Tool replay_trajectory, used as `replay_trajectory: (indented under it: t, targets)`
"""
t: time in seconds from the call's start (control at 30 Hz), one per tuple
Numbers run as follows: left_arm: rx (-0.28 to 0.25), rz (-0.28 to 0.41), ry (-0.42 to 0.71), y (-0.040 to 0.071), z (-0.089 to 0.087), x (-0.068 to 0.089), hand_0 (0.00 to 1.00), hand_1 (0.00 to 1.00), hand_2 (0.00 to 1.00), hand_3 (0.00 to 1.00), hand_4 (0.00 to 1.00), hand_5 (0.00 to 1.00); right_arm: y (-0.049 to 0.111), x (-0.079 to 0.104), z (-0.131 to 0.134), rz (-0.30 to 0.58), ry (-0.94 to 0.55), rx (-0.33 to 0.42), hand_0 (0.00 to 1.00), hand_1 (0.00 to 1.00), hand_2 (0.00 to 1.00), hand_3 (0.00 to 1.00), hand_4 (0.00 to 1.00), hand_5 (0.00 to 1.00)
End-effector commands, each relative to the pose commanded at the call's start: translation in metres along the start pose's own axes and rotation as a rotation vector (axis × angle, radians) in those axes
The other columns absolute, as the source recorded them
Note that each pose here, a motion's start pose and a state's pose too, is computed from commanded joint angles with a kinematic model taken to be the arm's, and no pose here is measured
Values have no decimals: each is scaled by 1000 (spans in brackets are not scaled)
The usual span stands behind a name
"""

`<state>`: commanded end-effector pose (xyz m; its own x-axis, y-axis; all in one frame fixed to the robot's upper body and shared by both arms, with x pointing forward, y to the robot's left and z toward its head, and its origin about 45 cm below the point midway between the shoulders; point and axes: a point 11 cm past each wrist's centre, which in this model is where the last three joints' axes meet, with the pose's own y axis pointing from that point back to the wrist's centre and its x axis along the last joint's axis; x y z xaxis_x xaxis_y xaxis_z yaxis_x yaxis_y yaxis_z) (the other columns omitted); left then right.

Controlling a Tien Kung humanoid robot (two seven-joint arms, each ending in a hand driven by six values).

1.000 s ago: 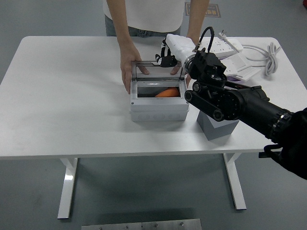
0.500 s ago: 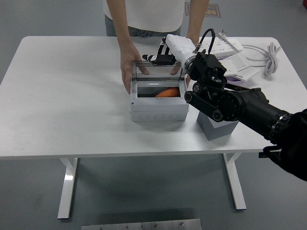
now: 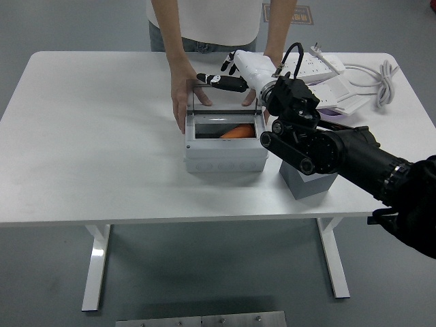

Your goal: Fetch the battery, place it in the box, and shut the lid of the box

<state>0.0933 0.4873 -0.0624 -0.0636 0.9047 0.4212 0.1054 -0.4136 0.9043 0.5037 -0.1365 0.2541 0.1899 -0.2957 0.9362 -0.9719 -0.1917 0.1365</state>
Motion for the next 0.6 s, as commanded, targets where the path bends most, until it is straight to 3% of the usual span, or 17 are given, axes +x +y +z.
replay_trajectory:
  t: [0.47,0.5,0.6]
  targets:
    - [2,2,0,0,0,1,509,717,581,526,184,2,0,10,0,61,60,-33,778,627,612,641,998,968]
    - [2,2,0,0,0,1,507,716,581,527,178,2,0,10,0,64,63,-33,476,366,444,569,998,969]
    - [2,4,0,0,0,2,507,716,581,527,178,2,1,11,-2,69,69,-36,476,366,444,569,998,969]
